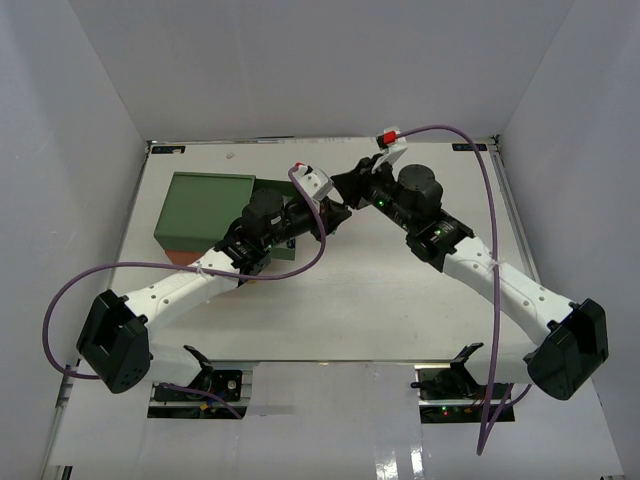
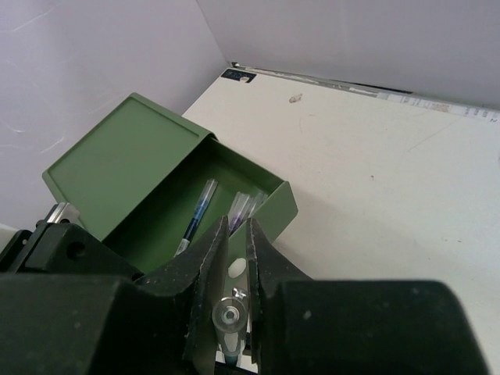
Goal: Sort the stationery into containers
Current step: Close the pen cap on the pen.
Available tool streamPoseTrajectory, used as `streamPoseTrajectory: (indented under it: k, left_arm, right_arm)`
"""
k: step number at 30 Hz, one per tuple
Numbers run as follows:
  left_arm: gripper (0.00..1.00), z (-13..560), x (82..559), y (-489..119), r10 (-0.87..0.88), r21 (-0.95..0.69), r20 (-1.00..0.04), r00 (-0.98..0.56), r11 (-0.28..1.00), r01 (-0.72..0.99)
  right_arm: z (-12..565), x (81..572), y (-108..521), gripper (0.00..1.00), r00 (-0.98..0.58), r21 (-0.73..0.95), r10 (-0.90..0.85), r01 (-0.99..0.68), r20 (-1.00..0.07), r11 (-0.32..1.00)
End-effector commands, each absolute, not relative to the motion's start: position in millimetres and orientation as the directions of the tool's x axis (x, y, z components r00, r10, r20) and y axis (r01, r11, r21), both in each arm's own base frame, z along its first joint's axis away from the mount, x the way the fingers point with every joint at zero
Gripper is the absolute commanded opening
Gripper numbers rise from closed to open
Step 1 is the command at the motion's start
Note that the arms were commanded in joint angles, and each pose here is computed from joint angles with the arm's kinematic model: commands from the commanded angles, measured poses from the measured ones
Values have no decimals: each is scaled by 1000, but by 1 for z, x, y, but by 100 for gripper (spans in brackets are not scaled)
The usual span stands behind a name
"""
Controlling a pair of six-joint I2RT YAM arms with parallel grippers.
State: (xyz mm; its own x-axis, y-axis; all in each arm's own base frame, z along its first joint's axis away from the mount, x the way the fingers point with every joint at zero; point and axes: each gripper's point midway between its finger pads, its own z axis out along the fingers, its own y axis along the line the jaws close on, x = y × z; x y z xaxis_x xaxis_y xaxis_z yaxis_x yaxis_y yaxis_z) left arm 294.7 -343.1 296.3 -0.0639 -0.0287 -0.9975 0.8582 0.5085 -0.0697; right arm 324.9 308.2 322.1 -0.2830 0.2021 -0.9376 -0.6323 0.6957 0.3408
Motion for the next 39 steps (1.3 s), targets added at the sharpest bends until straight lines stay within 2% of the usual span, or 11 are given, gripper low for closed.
streamPoseTrajectory:
  k: [1,12,14,17,19,22,26,32,39]
  left_arm:
    - [0,570,225,-281,-552,190,-651,520,546,816]
    - [0,487,246,-321,-395,145,-855,335,438,887]
    - [0,475,249,-324,-372,130,-875,308,433,892]
    - [0,456,254,-329,-340,103,-902,266,428,898]
    - [0,439,258,-333,-316,75,-922,225,423,903]
    - [0,418,262,-336,-292,34,-941,170,419,908]
    - [0,397,268,-338,-258,-4,-959,120,434,901]
    - [0,372,277,-342,-219,-53,-974,53,453,890]
    - [0,341,280,-352,-171,-117,-984,-46,435,893]
  right_arm:
    - [120,244,276,8,-734,320,-259,-548,-628,773]
    - [179,263,291,9,-625,329,-160,-590,-764,737]
    - [185,265,294,14,-612,337,-143,-598,-778,727]
    - [196,266,296,29,-593,341,-126,-609,-795,716]
    - [201,267,297,34,-585,340,-117,-609,-802,717]
    - [214,268,294,50,-562,334,-97,-612,-821,717]
    - [228,267,291,64,-531,324,-77,-619,-844,716]
    - [262,264,290,75,-471,326,-27,-649,-882,688]
    - [304,266,285,79,-370,298,41,-671,-928,679]
